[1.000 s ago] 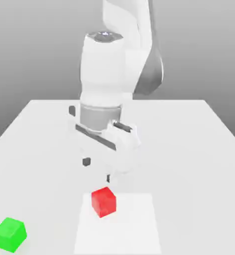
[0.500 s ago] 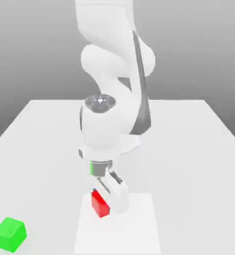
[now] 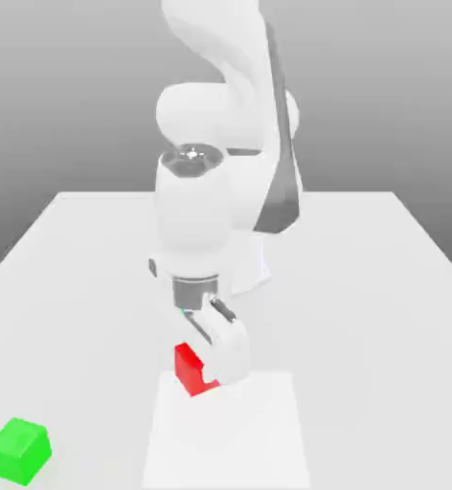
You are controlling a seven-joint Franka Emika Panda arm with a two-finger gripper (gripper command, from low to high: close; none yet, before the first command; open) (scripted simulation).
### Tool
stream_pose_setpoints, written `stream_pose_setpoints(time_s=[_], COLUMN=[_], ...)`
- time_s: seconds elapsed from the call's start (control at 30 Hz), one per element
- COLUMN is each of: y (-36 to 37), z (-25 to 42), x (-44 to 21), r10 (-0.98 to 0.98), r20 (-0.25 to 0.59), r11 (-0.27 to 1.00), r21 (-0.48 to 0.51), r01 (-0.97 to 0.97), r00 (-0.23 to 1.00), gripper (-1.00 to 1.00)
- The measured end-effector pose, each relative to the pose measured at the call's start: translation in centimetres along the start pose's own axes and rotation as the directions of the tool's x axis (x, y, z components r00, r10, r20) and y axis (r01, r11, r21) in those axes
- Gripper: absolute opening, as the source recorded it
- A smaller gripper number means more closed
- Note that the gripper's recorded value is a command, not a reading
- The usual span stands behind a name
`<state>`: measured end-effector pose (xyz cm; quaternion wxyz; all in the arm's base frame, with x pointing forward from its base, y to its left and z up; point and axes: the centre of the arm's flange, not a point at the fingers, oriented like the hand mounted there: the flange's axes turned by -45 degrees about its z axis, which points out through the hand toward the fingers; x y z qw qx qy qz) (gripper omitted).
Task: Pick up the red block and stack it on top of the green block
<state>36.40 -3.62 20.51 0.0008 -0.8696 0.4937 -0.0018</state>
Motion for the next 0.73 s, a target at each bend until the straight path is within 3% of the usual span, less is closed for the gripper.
stream_pose_setpoints(time_s=[0.13,0.47,0.63,0.67,0.73], y=[-1.2,2.1,3.4,3.5,3.5], z=[-1.5,-3.9,1.1,2.0,2.0], x=[3.9,21.1,23.8,23.8,23.8], r10=[0.08,0.412,0.461,0.461,0.461], r20=[0.015,0.01,0.0,0.0,0.0], r11=[0.997,0.911,0.887,0.887,0.887], r21=[0.015,0.007,-0.002,-0.002,-0.002], r01=[-0.08,-0.412,-0.461,-0.461,-0.461], r00=[0.997,0.911,0.887,0.887,0.887], gripper=[-1.0,-1.0,-1.0,1.0,1.0])
